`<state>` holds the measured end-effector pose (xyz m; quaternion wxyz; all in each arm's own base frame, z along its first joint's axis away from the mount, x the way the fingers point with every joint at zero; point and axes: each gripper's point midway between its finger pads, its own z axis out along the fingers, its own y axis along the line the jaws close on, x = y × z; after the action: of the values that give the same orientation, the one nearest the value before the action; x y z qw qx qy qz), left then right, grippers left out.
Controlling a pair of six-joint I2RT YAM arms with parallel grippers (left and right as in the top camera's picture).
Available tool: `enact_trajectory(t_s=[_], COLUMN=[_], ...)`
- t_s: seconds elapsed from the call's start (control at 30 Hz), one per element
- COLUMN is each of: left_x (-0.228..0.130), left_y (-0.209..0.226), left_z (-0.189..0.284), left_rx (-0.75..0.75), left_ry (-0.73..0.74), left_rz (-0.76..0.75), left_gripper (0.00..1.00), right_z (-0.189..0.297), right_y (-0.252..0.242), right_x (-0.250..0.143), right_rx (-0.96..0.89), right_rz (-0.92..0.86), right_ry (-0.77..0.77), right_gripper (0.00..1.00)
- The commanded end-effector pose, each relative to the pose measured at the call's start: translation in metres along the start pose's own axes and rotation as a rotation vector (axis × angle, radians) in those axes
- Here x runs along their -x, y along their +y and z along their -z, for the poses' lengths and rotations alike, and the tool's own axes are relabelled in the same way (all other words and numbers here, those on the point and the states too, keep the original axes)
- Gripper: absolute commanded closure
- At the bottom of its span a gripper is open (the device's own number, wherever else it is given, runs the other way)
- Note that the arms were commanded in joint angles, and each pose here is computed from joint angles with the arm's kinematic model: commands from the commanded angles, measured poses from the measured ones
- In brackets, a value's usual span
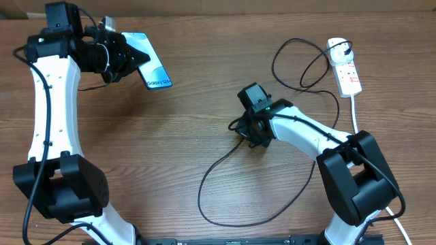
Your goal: Plug charger to phone and switch on socket
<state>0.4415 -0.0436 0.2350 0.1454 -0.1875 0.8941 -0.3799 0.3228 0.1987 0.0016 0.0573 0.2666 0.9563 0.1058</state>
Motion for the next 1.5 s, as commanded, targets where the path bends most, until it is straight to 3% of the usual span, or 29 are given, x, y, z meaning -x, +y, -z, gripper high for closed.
enact_trajectory(t_s=[0.0, 0.1, 0.2, 0.53, 0.8, 1.03, 1.47], left_x=[-0.002, -0.003, -0.003, -0.004, -0.005, -0.006, -0.006], left_y=[-0.007, -0.008, -0.008, -0.008, -0.009, -0.008, -0.008], left_z=[-0.004, -0.005, -0.005, -0.005, -0.006, -0.006, -0.006], left_rx=[-0.004, -0.004, -0.004, -0.004, -0.004, -0.002, -0.001], left_ry=[0.005, 0.009, 0.009, 0.012, 0.015, 0.019, 0.021], left_rz=[-0.053, -0.057, -0.058, -0.058, -0.061, -0.082, -0.081], left_gripper=[0.96, 0.96, 0.96, 0.96, 0.96, 0.96, 0.96], right_z=[0.001, 0.001, 0.001, 0.001, 0.002, 0.002, 0.001], right_y=[-0.005, -0.005, -0.003, -0.001, -0.001, 0.004, 0.007], right_x=[0.005, 0.007, 0.010, 0.015, 0.023, 0.018, 0.018], right_rx=[-0.017, -0.016, -0.011, -0.003, 0.019, 0.046, 0.063], right_rz=[-0.063, -0.063, -0.063, -0.058, -0.084, -0.084, -0.083], right_ry=[-0.050, -0.060, -0.077, -0.098, -0.092, -0.056, -0.053], right_gripper=[0.96, 0.94, 0.79, 0.75, 0.74, 0.81, 0.85])
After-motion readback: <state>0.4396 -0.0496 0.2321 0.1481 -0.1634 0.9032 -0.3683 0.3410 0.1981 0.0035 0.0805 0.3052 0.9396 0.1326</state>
